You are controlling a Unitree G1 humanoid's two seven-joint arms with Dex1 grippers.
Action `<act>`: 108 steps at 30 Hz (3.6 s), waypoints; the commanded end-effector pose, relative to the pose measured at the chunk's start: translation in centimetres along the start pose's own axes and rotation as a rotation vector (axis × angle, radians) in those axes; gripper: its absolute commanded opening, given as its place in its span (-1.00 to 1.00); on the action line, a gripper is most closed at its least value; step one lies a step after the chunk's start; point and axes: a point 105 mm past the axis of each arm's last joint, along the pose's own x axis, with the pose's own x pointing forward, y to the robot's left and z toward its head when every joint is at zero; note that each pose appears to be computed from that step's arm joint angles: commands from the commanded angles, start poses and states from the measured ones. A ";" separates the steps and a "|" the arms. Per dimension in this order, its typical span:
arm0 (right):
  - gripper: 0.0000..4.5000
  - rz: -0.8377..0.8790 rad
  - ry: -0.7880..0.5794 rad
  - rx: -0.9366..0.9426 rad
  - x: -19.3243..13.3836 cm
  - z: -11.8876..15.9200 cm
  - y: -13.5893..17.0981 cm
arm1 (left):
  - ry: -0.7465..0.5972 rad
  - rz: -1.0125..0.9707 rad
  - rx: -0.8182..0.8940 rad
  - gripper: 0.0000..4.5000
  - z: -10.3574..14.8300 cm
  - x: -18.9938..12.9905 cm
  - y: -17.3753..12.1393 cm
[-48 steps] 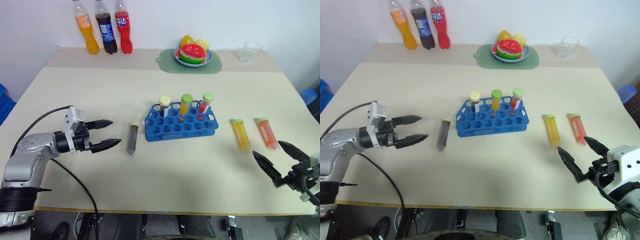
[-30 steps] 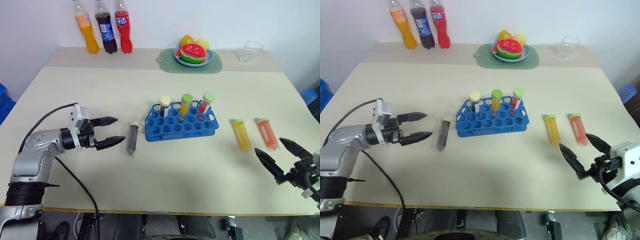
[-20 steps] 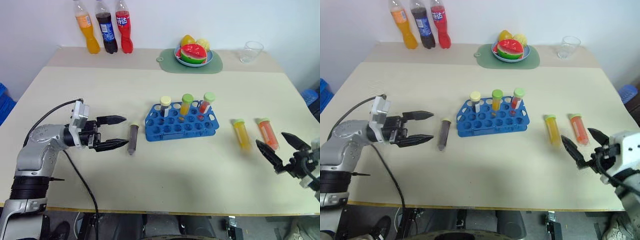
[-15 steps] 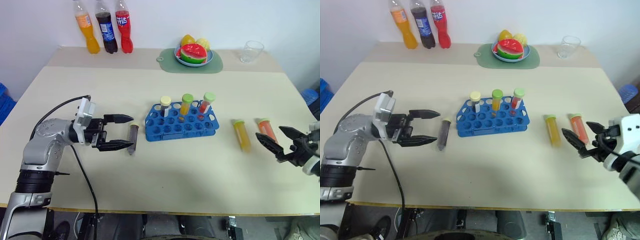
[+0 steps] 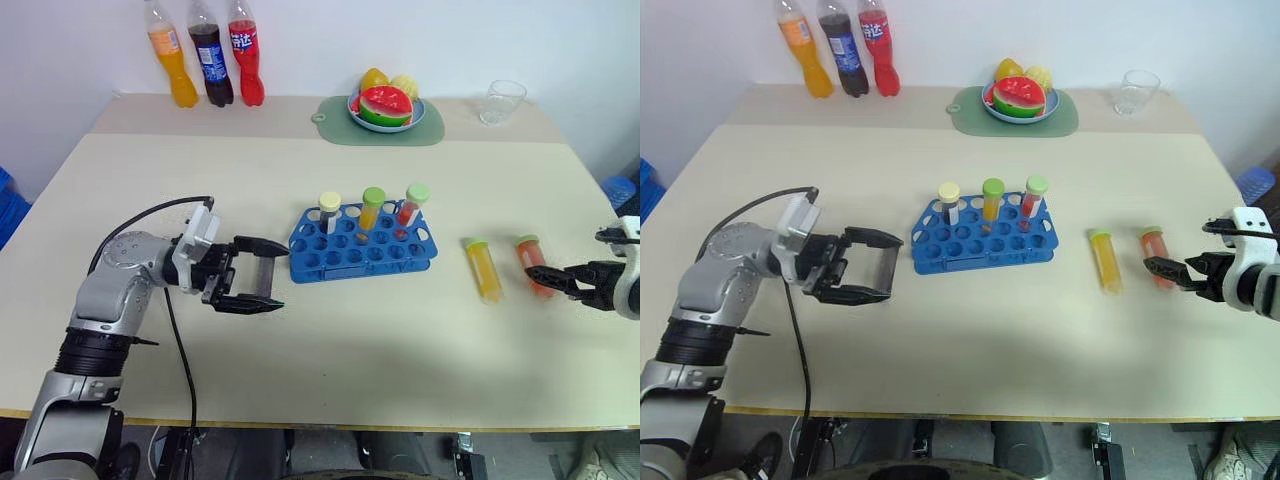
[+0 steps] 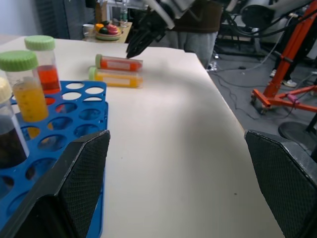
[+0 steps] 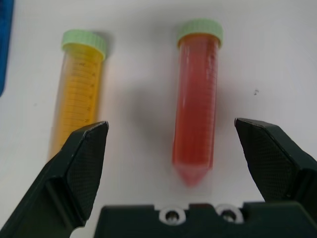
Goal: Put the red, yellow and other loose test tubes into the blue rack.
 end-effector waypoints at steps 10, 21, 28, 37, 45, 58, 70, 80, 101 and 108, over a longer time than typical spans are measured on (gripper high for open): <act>1.00 -0.052 0.037 -0.071 2.1 2.2 -2.6 | 0.002 0.021 0.045 0.99 0.3 0.8 -0.2; 1.00 -0.026 0.090 -0.077 3.1 1.7 -2.3 | 0.003 0.054 0.040 0.99 0.2 0.6 -0.3; 1.00 -0.015 0.085 -0.072 3.3 1.9 -2.0 | 0.005 0.059 0.039 0.99 0.2 0.6 -0.2; 0.66 -0.017 0.115 -0.089 3.7 1.2 -2.0 | 0.007 0.057 0.039 1.00 0.2 0.7 -0.2; -0.64 -0.011 0.142 -0.120 3.8 0.7 -1.9 | 0.003 0.067 0.032 1.00 0.1 0.7 -0.2; -0.64 -0.174 -0.394 -0.451 -1.0 3.3 0.8 | -0.050 0.251 0.019 1.00 -1.6 0.6 2.2; -0.64 -0.101 -0.964 -0.430 -2.6 4.8 13.1 | -0.047 0.254 0.012 1.00 -2.3 1.3 3.9; -0.64 0.057 -1.034 -0.332 0.2 4.0 17.2 | -0.053 0.235 0.005 1.00 -2.3 1.3 4.4; -0.64 0.196 -1.160 -0.129 0.0 5.2 19.0 | -0.068 0.254 -0.004 1.00 -2.3 1.2 4.0; -0.64 0.194 -1.139 -0.150 0.6 4.6 19.1 | -0.073 0.253 -0.007 1.00 -2.4 1.4 3.8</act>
